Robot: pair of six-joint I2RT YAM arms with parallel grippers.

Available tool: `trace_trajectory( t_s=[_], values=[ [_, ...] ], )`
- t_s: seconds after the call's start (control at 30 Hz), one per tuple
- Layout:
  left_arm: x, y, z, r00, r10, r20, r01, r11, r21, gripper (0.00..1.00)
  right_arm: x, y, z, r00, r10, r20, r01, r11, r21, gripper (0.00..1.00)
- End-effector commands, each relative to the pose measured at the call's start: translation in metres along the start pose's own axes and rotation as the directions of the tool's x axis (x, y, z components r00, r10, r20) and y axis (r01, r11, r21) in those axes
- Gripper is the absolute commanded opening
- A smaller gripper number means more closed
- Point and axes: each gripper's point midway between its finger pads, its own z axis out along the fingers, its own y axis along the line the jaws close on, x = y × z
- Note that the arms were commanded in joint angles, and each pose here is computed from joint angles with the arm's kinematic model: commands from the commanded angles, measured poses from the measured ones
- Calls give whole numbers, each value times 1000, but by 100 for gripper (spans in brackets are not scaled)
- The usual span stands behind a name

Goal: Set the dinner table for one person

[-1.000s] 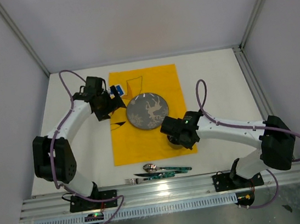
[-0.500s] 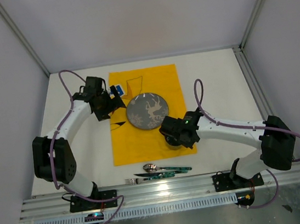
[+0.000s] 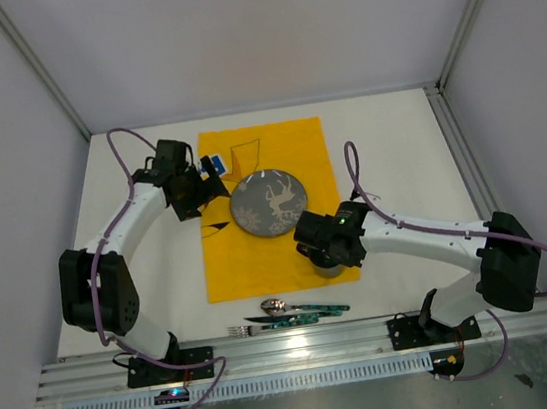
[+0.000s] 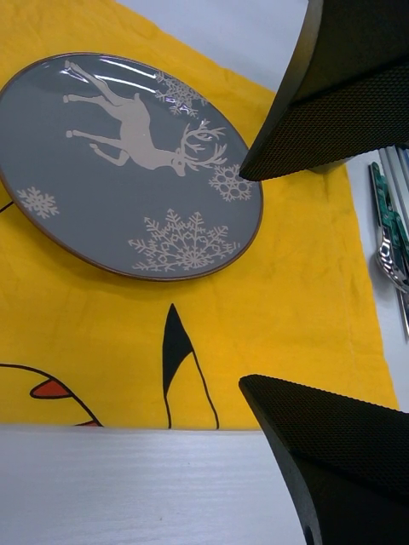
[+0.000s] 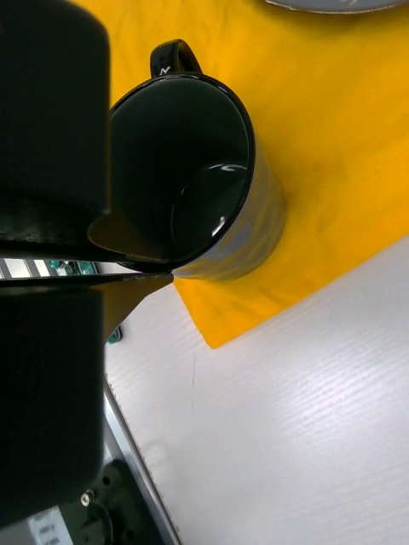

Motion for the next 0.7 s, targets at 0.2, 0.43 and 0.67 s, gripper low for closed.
trace_trajectory(
  t_s=[0.2, 0.43, 0.67],
  values=[
    [-10, -16, -11, 999, -10, 39, 7, 998, 68, 99, -34, -26, -17, 991, -38, 127, 36, 999, 24, 3],
    [-10, -14, -11, 999, -6, 40, 3, 998, 62, 99, -40, -14, -16, 987, -26, 161, 29, 999, -17, 3],
    [-9, -12, -10, 999, -3, 36, 1, 999, 54, 99, -56, 3, -30, 978, -16, 209, 40, 993, -110, 3]
  ],
)
